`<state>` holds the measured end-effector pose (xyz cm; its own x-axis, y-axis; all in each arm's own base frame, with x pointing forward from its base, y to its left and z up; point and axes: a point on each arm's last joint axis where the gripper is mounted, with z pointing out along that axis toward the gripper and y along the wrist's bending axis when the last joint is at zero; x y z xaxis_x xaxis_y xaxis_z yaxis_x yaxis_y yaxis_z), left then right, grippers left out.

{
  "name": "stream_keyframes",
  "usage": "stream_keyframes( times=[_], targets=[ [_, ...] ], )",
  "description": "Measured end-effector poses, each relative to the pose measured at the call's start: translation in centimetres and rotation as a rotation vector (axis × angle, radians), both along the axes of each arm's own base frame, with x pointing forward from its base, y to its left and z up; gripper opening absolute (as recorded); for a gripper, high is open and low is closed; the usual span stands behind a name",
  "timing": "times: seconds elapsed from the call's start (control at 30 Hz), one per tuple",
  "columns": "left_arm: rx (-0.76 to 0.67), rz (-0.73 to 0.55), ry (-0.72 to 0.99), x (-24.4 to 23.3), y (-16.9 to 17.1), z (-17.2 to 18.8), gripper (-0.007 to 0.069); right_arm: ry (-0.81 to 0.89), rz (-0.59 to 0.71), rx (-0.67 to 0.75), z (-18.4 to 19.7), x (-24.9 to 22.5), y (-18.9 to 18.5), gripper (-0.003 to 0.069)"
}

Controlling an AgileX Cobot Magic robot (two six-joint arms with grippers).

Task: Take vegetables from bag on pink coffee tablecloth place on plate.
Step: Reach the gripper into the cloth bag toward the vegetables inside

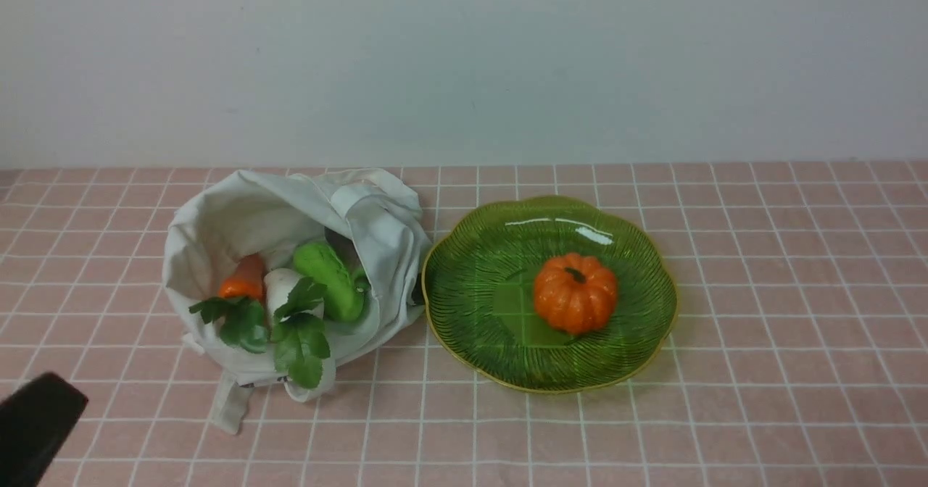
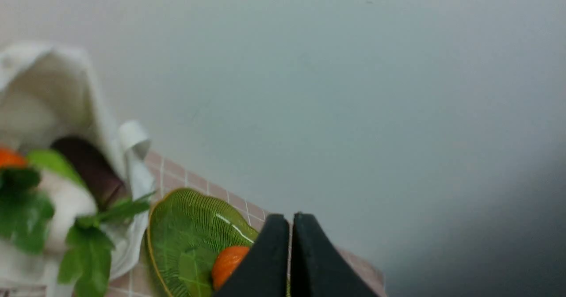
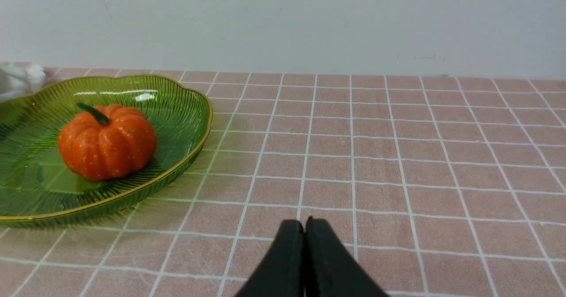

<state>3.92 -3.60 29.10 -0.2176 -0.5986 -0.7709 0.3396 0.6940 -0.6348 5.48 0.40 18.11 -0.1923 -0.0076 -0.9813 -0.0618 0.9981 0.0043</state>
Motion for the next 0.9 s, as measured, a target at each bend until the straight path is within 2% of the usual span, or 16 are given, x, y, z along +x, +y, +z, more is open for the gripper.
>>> stream_keyframes(
  times=[0.1, 0.13, 0.17, 0.2, 0.3, 0.33, 0.47, 0.5, 0.57, 0.63, 0.77, 0.9],
  targets=[
    [0.198, -0.083, 0.11, 2.3, -0.6, 2.6, -0.0005, 0.0, 0.0, 0.0, 0.0, 0.0, 0.0, -0.0015],
    [0.22, -0.088, 0.139, 2.8, -0.6, 2.6, -0.0005, 0.0, 0.0, 0.0, 0.0, 0.0, 0.0, -0.0015],
    [0.328, -0.14, 0.262, 5.2, -0.8, 3.1, -0.0002, 0.0, 0.0, 0.0, 0.0, 0.0, 0.0, -0.0015],
    [0.34, -0.145, 0.275, 5.4, -0.8, 3.2, -0.0002, 0.0, 0.0, 0.0, 0.0, 0.0, 0.0, -0.0015],
    [0.48, -0.229, 0.502, 10.7, -0.6, 3.8, 0.0046, 0.0, 0.0, 0.0, 0.0, 0.0, 0.0, -0.0015],
    [0.489, -0.229, 0.515, 11.0, -0.6, 3.9, 0.005, 0.0, 0.0, 0.0, 0.0, 0.0, 0.0, -0.0015],
    [0.557, -0.302, 0.714, 17.4, -0.4, 4.3, 0.0216, 0.0, 0.0, 0.0, 0.0, 0.0, 0.0, -0.0015],
    [0.559, -0.306, 0.724, 18.0, -0.4, 4.3, 0.0225, 0.0, 0.0, 0.0, 0.0, 0.0, 0.0, -0.0015],
    [0.56, -0.36, 0.834, 21.2, -0.5, 4.3, 0.0348, 0.0, 0.0, 0.0, 0.0, 0.0, 0.0, -0.0015],
    [0.543, -0.396, 0.935, 23.3, -0.5, 3.8, 0.0411, 0.0, 0.0, 0.0, 0.0, 0.0, 0.0, -0.0015],
    [0.526, -0.356, 1.048, 27.5, -0.8, 3.0, 0.047, 0.0, 0.0, 0.0, 0.0, 0.0, 0.0, -0.0015],
    [0.605, -0.287, 1.183, 31.6, -1.7, -0.5, 0.0479, 0.0, 0.0, 0.0, 0.0, 0.0, 0.0, -0.0015]
  ],
)
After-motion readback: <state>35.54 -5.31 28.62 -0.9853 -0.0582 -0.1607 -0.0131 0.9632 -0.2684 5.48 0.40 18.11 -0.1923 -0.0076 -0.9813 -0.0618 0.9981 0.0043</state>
